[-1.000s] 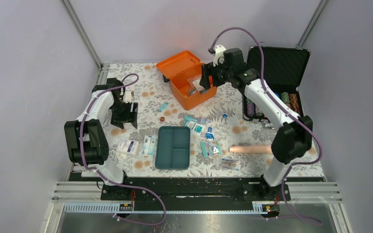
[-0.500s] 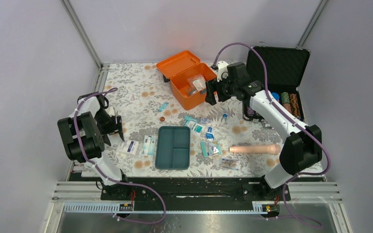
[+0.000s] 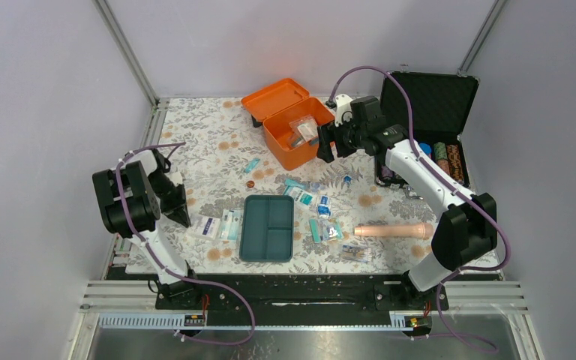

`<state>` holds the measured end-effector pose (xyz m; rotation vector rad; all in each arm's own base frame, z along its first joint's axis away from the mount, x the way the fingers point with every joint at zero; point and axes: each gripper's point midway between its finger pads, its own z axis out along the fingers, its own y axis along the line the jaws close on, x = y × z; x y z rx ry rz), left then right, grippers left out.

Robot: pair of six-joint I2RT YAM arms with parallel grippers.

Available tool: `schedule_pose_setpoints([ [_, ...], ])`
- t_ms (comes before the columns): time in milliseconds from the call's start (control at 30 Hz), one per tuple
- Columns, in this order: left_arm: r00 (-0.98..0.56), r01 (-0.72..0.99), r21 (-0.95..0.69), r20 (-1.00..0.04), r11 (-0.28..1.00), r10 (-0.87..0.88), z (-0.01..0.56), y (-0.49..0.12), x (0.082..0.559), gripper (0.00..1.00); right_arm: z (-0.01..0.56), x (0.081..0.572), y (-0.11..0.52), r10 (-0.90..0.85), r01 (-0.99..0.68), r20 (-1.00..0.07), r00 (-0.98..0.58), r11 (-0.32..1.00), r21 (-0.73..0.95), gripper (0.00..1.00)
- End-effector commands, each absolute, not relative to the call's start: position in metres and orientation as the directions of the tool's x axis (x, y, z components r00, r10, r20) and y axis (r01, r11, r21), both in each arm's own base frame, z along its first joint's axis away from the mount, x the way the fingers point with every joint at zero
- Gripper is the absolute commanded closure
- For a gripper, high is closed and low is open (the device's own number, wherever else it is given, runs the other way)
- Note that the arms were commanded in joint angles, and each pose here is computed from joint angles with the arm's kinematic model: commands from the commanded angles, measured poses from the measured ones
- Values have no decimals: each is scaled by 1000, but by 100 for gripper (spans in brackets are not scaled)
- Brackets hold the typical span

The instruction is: Organize the medicine kit

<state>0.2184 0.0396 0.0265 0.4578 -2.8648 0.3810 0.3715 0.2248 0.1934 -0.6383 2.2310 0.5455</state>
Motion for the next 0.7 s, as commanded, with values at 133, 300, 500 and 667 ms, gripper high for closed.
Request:
schedule_pose_setpoints([
  [133,-955,-289,-291,158,912,-252,36,37,240,100,205,374,232,-282,-622,-776,-564,763,174,18],
  [300,-972,-231,-290,34,929,-231,61,43,257,100,208,376,232,-281,-624,-781,-558,763,171,18],
  [500,-956,-292,-139,67,946,-285,68,62,234,46,208,375,233,-278,-623,-778,-563,761,179,18],
  [667,-931,-351,-127,148,928,-332,58,58,220,17,208,375,234,-274,-623,-779,-565,760,185,18],
])
